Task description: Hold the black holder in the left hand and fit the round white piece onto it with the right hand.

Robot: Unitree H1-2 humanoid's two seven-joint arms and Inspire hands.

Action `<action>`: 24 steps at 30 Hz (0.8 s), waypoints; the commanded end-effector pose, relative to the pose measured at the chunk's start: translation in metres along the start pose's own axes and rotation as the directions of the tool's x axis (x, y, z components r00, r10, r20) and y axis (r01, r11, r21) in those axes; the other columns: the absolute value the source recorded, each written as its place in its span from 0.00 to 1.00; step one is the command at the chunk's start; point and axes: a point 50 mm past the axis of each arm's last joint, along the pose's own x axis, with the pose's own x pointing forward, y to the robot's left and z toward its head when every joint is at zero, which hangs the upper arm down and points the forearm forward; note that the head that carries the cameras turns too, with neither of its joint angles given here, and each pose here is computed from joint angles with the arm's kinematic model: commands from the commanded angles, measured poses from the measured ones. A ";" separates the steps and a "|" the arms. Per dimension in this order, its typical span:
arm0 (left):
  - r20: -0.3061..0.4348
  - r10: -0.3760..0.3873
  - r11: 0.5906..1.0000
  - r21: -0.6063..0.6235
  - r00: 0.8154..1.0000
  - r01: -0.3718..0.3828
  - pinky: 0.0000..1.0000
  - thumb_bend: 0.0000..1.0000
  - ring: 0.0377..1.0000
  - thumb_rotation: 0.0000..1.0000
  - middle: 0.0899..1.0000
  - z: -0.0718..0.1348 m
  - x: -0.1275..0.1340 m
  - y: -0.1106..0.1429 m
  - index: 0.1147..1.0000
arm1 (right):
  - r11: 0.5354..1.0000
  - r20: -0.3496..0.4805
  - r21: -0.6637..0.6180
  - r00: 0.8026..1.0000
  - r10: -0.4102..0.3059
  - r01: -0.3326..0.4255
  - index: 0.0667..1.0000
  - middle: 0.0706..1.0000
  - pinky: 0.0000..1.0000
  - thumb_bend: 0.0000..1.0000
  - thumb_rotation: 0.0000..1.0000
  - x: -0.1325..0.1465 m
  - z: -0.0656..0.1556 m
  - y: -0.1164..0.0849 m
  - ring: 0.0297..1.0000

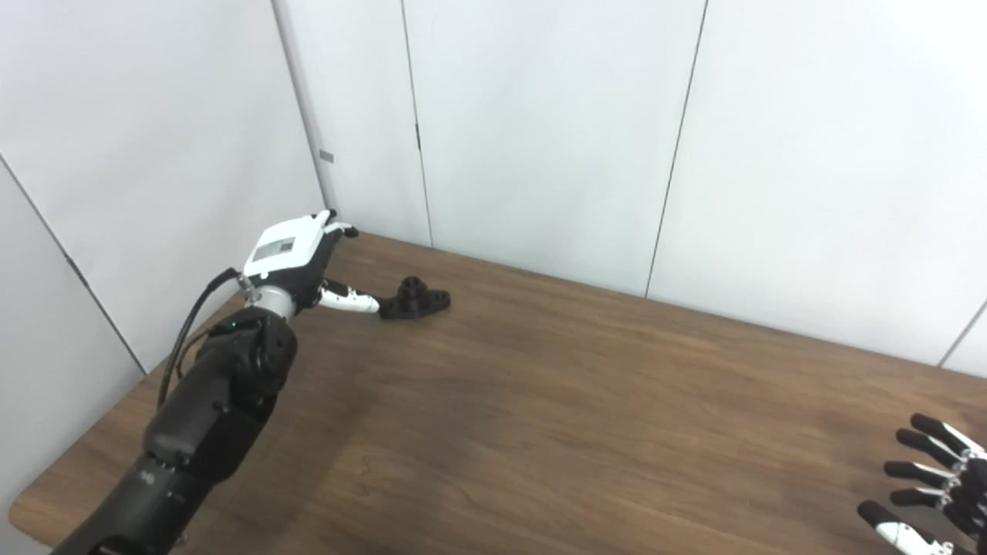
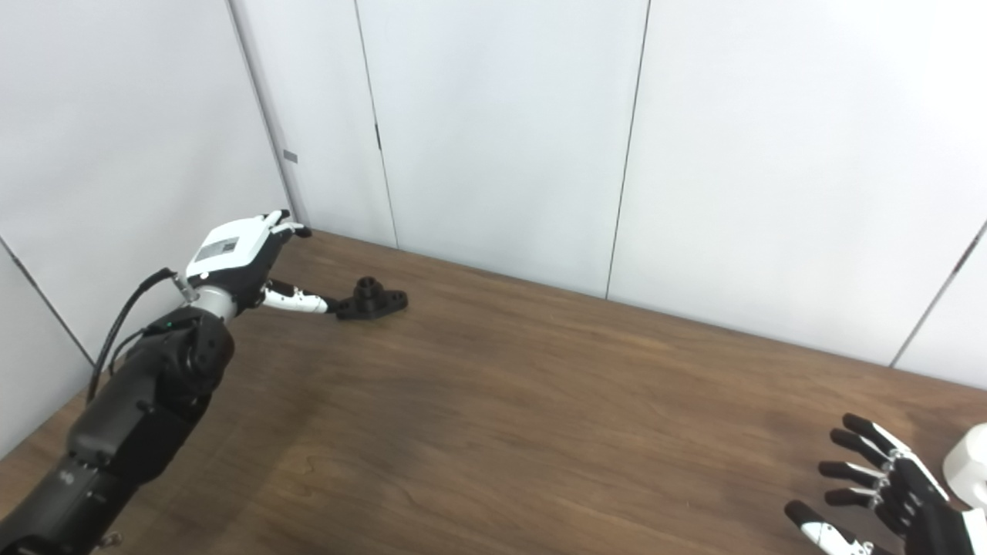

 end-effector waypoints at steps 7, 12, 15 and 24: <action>0.007 0.045 0.999 -0.001 0.999 -0.045 1.00 1.00 1.00 0.35 1.00 0.006 0.023 0.016 0.81 | 1.000 0.062 -0.017 0.998 -0.011 0.012 0.80 0.78 0.55 0.45 0.02 0.005 0.016 -0.006 0.67; -0.010 0.015 0.999 -0.032 1.000 -0.016 1.00 1.00 1.00 0.34 1.00 0.011 0.029 0.005 0.81 | 1.000 0.067 -0.013 0.998 -0.013 0.014 0.81 0.78 0.55 0.44 0.00 0.003 0.019 -0.005 0.67; -0.018 0.004 1.000 -0.027 1.000 -0.005 1.00 1.00 1.00 0.36 1.00 0.014 0.034 -0.001 0.80 | 1.000 0.067 -0.019 0.998 -0.015 0.016 0.80 0.78 0.55 0.44 0.00 0.003 0.020 -0.005 0.67; -0.025 -0.002 0.997 -0.077 1.000 0.000 1.00 1.00 1.00 0.39 1.00 0.025 0.041 -0.024 0.80 | 1.000 0.059 -0.011 0.998 -0.016 0.017 0.80 0.78 0.54 0.45 0.00 0.001 0.024 -0.004 0.66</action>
